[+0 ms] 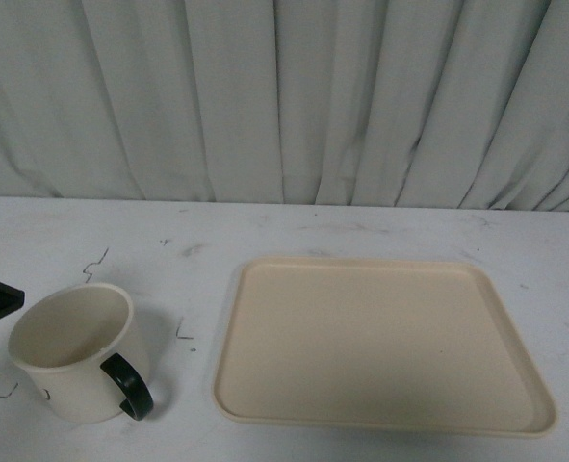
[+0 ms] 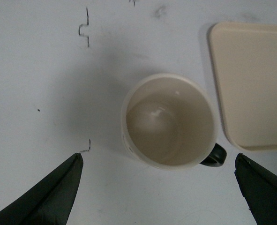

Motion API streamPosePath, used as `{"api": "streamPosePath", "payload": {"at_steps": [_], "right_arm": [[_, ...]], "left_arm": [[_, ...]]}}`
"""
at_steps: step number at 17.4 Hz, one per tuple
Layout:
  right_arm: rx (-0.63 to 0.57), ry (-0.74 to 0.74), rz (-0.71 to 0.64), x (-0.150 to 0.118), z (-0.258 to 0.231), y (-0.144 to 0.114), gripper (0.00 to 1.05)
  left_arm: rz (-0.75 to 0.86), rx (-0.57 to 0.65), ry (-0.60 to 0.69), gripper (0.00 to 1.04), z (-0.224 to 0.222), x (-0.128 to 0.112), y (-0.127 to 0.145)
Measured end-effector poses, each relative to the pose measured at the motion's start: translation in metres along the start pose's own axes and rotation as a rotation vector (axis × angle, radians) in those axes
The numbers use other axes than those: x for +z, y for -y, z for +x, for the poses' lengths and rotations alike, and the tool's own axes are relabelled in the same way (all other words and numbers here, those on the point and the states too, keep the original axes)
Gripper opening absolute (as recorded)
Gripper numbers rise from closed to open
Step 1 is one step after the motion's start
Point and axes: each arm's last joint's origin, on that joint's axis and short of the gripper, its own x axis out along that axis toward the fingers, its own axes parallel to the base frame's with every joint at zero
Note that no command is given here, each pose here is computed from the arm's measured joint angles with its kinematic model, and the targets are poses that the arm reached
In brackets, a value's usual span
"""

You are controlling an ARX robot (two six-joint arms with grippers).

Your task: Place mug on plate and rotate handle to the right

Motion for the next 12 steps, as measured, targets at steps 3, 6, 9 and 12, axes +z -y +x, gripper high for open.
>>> {"api": "streamPosePath", "payload": {"at_steps": [3,6,9,12], "right_arm": [[0.0,0.0,0.0,0.0,0.0,0.0,0.98],[0.0,0.0,0.0,0.0,0.0,0.0,0.98],[0.0,0.0,0.0,0.0,0.0,0.0,0.98],[0.0,0.0,0.0,0.0,0.0,0.0,0.98]], "left_arm": [[-0.058,0.013,-0.091,0.98,0.023,0.002,-0.02],[-0.095,0.013,-0.128,0.98,0.035,0.002,-0.036],[-0.128,0.028,-0.153,0.98,0.044,-0.001,-0.049],[-0.081,0.018,-0.137,0.98,0.056,0.001,-0.048]]}}
